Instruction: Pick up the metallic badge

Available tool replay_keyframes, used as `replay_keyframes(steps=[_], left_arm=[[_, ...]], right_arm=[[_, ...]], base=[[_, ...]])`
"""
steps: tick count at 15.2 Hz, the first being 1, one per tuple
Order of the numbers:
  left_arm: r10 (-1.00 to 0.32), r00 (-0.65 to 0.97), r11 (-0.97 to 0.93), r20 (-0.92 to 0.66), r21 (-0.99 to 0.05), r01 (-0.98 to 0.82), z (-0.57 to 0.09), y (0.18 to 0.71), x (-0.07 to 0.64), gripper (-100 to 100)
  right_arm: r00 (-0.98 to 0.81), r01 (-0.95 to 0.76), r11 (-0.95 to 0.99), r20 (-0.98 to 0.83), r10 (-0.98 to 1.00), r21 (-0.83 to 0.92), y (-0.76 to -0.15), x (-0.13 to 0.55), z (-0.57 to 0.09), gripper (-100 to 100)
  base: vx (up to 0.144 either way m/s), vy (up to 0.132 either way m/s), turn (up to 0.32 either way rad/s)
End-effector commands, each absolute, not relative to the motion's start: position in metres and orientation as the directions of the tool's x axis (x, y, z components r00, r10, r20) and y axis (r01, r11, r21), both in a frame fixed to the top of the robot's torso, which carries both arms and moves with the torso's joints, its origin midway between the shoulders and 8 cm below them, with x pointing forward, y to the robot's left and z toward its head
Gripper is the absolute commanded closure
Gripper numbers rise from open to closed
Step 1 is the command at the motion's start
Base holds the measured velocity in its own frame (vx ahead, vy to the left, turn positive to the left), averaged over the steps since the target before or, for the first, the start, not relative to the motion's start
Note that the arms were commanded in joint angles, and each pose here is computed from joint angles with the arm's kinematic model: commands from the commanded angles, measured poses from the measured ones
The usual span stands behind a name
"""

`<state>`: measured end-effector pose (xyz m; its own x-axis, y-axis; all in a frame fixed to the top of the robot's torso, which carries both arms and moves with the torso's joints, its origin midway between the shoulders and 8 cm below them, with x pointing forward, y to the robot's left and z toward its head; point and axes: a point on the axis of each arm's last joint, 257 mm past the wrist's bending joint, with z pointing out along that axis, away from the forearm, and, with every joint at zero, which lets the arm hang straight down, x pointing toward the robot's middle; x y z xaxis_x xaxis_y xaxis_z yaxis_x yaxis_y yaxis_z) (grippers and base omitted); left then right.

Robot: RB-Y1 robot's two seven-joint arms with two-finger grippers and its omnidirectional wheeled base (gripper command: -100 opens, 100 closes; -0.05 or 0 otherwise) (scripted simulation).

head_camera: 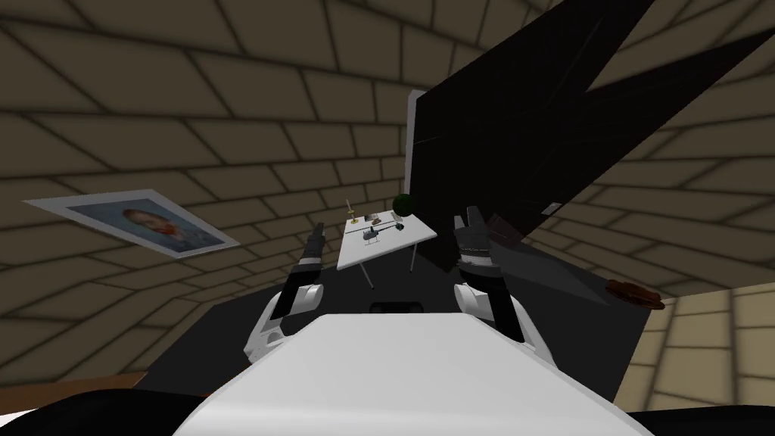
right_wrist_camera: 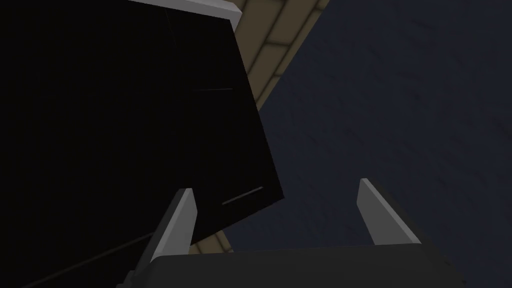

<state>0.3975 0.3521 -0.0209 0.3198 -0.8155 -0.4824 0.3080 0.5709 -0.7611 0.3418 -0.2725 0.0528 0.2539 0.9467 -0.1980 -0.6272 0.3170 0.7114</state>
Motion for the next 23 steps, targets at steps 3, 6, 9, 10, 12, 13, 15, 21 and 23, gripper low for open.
replay_keyframes(steps=[3, 6, 9, 10, 12, 13, 15, 21, 23], left_arm=[[-0.789, 0.315, 0.601, -0.528, -0.768, 0.219, -0.037, 0.368, 0.406, -100], [-0.769, 0.309, 0.621, -0.56, -0.768, 0.153, -0.05, 0.381, 0.411, -100], [-0.748, 0.301, 0.639, -0.591, -0.764, 0.09, -0.061, 0.393, 0.415, -100], [-0.749, 0.298, 0.638, -0.592, -0.766, 0.08, -0.064, 0.394, 0.416, -100], [-0.727, 0.291, 0.655, -0.622, -0.755, 0.026, -0.073, 0.407, 0.419, -100], [-0.729, 0.284, 0.652, -0.623, -0.758, 0.011, -0.077, 0.408, 0.42, -100], [-0.707, 0.277, 0.669, -0.651, -0.742, -0.038, -0.085, 0.42, 0.422, -100], [-0.691, 0.244, 0.672, -0.68, -0.729, -0.131, -0.106, 0.436, 0.424, -100], [-0.672, 0.225, 0.68, -0.706, -0.708, -0.19, -0.117, 0.45, 0.424, -100]], right_arm=[[0.254, -0.627, 0.317, -0.198, 0.947, 0.711, -0.273, 0.342, 0.053, 0], [0.254, -0.627, 0.317, -0.198, 0.947, 0.711, -0.273, 0.342, 0.053, 0], [0.254, -0.627, 0.317, -0.198, 0.947, 0.711, -0.273, 0.342, 0.053, 0], [0.254, -0.627, 0.317, -0.198, 0.947, 0.711, -0.273, 0.342, 0.053, 0], [0.254, -0.627, 0.317, -0.198, 0.947, 0.711, -0.273, 0.342, 0.053, 0], [0.254, -0.627, 0.317, -0.198, 0.947, 0.711, -0.273, 0.342, 0.053, 0], [0.254, -0.627, 0.317, -0.198, 0.947, 0.711, -0.273, 0.342, 0.053, 0], [0.254, -0.627, 0.317, -0.198, 0.947, 0.711, -0.273, 0.342, 0.053, 0], [0.254, -0.627, 0.317, -0.198, 0.947, 0.711, -0.273, 0.342, 0.053, 0]], base=[[-0.045, -0.007, -0.133], [-0.042, -0.006, -0.139], [-0.038, -0.008, -0.136], [-0.035, -0.001, -0.092], [-0.043, -0.011, -0.205], [-0.03, -0.003, -0.056], [-0.017, -0.006, -0.085], [-0.02, -0.005, -0.126], [-0.013, -0.009, -0.224]])
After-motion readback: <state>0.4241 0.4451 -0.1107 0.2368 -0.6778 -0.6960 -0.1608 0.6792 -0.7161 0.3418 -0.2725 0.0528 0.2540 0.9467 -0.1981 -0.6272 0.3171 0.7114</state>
